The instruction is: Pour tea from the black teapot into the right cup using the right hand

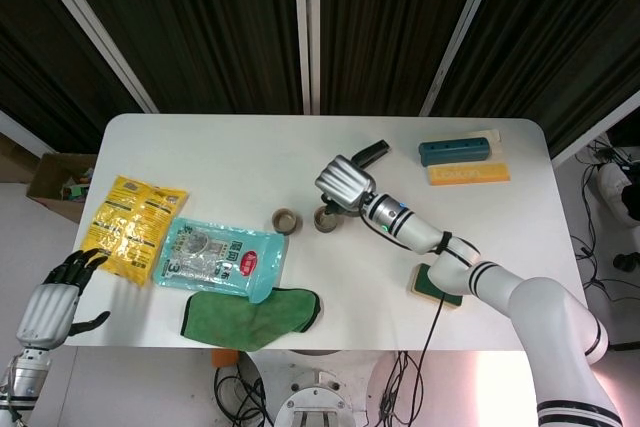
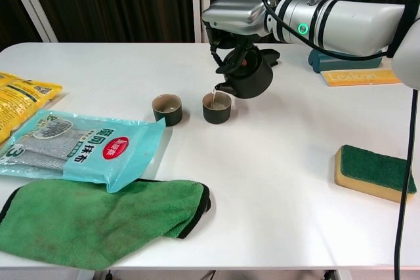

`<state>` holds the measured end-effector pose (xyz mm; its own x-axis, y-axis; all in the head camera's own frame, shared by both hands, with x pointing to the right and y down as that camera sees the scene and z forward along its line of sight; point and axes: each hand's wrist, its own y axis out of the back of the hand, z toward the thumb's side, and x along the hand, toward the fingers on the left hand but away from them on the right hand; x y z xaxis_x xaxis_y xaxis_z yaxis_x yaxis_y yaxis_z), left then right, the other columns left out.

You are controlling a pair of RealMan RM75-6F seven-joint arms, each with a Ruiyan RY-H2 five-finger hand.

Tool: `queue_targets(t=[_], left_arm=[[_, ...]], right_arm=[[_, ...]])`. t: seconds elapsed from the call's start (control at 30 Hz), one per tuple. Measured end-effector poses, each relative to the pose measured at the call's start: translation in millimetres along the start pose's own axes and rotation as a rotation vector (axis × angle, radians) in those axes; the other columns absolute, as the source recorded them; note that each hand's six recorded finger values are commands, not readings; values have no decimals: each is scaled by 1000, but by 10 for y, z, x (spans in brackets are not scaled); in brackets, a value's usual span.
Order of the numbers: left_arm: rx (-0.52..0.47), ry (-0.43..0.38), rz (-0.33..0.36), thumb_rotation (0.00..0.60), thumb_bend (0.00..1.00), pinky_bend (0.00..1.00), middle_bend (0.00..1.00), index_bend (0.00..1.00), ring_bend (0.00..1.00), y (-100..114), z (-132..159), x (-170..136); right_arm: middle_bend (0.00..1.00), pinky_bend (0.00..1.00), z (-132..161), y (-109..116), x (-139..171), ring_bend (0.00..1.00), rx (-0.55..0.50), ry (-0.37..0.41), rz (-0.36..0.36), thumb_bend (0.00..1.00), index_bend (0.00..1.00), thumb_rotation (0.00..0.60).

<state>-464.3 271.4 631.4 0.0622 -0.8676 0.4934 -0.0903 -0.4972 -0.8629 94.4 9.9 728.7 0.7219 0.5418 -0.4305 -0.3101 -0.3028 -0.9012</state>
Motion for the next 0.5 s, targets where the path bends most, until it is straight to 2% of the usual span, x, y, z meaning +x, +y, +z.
queue_targets(t=[0.5], left_arm=[[0, -2, 2, 600, 129, 233, 87, 173, 73, 7, 10, 2]], right_arm=[[1000, 926, 9, -4, 8, 1000, 34, 7, 13, 222, 1000, 486]])
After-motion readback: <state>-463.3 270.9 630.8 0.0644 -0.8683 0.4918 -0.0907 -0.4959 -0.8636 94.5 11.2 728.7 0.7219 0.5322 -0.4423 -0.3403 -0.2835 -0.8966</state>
